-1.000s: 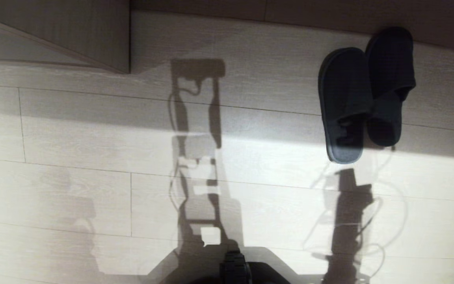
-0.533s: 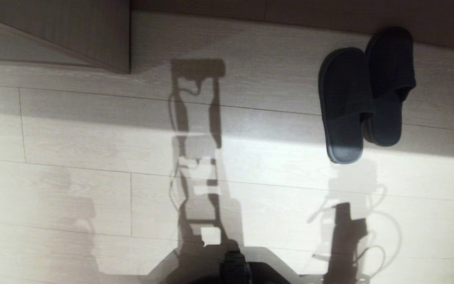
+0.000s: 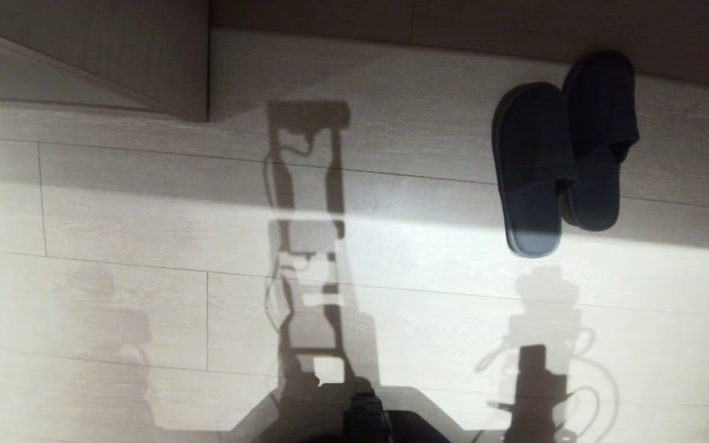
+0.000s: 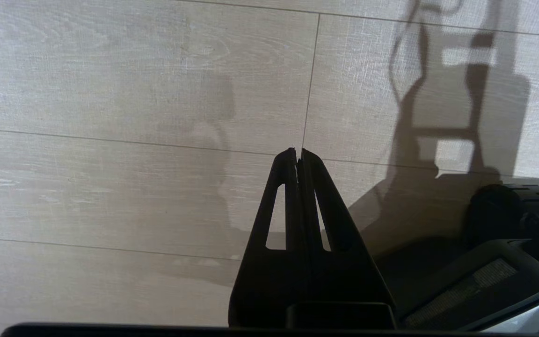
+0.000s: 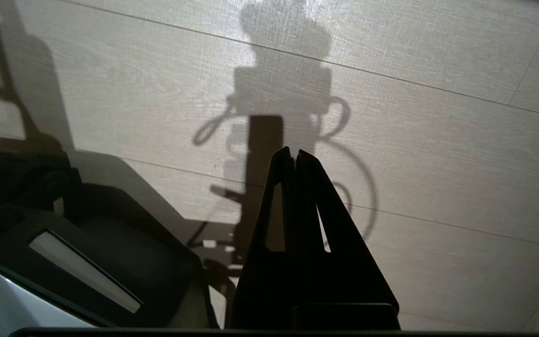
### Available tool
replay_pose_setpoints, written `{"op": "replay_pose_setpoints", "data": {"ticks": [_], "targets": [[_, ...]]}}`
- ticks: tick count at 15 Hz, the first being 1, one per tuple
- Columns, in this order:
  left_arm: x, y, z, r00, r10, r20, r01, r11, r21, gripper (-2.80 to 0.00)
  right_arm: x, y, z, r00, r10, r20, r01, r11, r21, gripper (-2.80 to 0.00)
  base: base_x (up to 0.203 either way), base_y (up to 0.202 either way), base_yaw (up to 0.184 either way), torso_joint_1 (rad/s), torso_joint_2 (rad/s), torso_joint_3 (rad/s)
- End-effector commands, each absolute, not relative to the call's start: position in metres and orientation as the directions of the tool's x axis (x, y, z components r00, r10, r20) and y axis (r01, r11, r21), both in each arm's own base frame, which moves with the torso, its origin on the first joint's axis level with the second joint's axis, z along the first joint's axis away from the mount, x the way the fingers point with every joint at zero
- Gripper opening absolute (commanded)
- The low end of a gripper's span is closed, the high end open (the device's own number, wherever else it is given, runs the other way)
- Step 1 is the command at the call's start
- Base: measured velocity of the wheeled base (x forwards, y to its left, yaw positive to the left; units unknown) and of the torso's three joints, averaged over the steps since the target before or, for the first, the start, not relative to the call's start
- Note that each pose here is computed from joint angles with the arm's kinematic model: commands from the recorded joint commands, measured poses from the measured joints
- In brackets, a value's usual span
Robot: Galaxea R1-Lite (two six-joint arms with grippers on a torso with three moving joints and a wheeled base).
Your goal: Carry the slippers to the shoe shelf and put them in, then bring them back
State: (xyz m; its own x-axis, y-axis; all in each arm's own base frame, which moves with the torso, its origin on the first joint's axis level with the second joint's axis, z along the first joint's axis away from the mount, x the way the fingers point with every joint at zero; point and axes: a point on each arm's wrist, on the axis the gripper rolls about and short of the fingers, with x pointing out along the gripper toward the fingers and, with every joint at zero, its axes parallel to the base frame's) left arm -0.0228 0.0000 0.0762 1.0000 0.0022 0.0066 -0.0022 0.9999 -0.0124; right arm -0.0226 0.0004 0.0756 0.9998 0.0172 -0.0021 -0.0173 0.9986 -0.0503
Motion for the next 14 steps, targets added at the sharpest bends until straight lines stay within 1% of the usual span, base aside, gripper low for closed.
{"op": "replay_pose_setpoints", "data": {"ticks": [1, 14], "targets": [[-0.0228, 0.0, 0.0763, 1.0, 0.005, 0.008, -0.004, 1.0, -0.014, -2.8, -0.0227, 0.0003, 0.0751, 1.0, 0.016, -0.001, -0.016, 0.999, -0.037, -2.8, 0.0, 0.0, 0.0, 0.0, 0.0, 0.19], [-0.0228, 0.0001, 0.0763, 1.0, 0.006, 0.008, -0.006, 1.0, -0.017, -2.8, -0.0228, 0.0002, 0.0756, 1.0, 0.011, 0.002, -0.011, 1.0, -0.028, -2.8, 0.0, 0.0, 0.0, 0.001, 0.0, 0.201]]}}
